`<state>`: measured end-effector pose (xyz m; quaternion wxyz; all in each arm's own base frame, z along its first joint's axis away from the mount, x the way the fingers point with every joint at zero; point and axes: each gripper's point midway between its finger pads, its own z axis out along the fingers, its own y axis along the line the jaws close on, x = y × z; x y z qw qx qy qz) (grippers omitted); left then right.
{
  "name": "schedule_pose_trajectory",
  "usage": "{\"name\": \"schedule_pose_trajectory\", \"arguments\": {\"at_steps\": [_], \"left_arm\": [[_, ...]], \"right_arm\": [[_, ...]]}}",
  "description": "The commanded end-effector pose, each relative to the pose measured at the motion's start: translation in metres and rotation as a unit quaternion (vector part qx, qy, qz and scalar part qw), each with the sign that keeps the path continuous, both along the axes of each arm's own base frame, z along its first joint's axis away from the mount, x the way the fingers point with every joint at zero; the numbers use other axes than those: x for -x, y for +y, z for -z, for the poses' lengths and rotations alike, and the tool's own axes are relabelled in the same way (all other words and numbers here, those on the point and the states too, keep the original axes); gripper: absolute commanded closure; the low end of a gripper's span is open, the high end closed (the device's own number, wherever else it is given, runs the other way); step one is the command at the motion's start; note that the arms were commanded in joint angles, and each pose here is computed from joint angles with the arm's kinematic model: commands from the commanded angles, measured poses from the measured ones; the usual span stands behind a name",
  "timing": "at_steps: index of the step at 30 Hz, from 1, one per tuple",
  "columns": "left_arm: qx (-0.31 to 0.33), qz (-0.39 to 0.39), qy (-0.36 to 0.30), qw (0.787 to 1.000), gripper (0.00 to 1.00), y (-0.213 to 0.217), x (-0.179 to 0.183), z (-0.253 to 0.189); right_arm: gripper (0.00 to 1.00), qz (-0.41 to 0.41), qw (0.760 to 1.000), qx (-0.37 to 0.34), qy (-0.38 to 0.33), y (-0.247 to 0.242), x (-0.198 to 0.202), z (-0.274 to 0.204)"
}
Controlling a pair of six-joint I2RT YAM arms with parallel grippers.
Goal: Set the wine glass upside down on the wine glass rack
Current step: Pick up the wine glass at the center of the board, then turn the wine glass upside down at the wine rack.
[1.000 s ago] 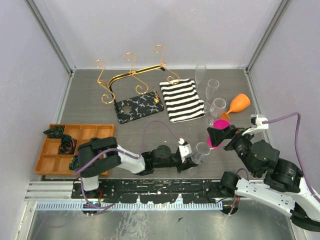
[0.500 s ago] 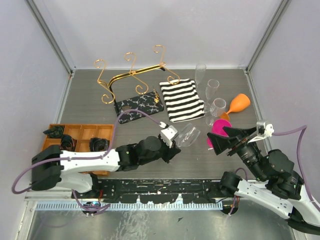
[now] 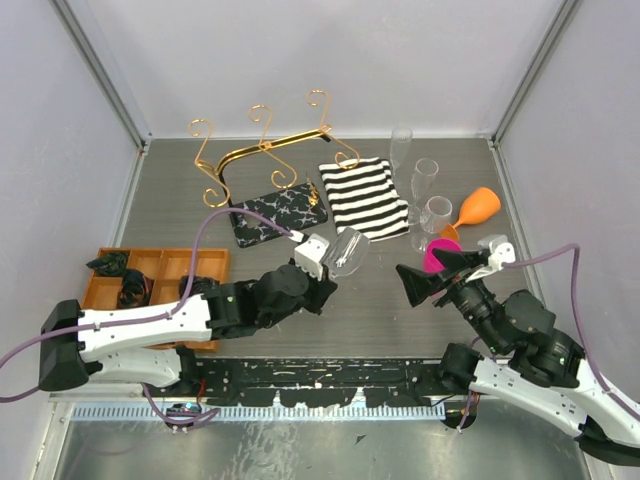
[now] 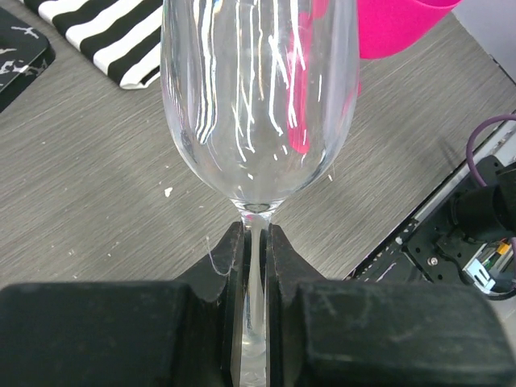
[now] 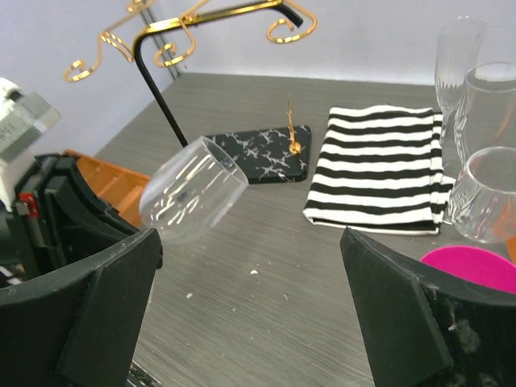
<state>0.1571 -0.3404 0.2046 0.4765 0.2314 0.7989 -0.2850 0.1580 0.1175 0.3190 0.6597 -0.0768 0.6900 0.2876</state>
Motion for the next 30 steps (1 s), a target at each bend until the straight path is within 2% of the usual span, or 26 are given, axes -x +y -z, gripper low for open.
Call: {"name": "schedule_pose_trajectory", "arguments": {"at_steps": [1, 5, 10, 16, 19, 24, 30], "left_arm": [[0.033, -0.029, -0.005, 0.999, 1.00, 0.004, -0.006, -0.015], [0.048, -0.032, -0.014, 0.998, 1.00, 0.006, -0.007, -0.026], [0.094, -0.054, -0.027, 0.994, 1.00, 0.013, -0.012, -0.049], [0.135, -0.066, -0.034, 0.988, 1.00, 0.015, -0.015, -0.075], [0.150, -0.072, -0.036, 0.985, 1.00, 0.015, -0.017, -0.085], [0.164, -0.091, -0.042, 0.981, 1.00, 0.018, -0.022, -0.100], [0.180, -0.113, -0.040, 0.976, 1.00, 0.019, -0.027, -0.112]], "right_arm": [[0.00, -0.009, 0.999, 0.026, -0.019, 0.009, -0.004, 0.004], [0.02, -0.045, 0.997, 0.049, -0.038, 0.019, 0.001, 0.011], [0.14, -0.123, 0.985, 0.068, -0.096, 0.049, 0.012, 0.022], [0.20, -0.213, 0.961, 0.051, -0.171, 0.091, 0.027, 0.025], [0.20, -0.256, 0.948, 0.036, -0.184, 0.111, 0.034, 0.022], [0.20, -0.284, 0.943, 0.019, -0.174, 0.140, 0.030, 0.030], [0.20, -0.278, 0.936, 0.022, -0.214, 0.152, 0.022, 0.046]]}}
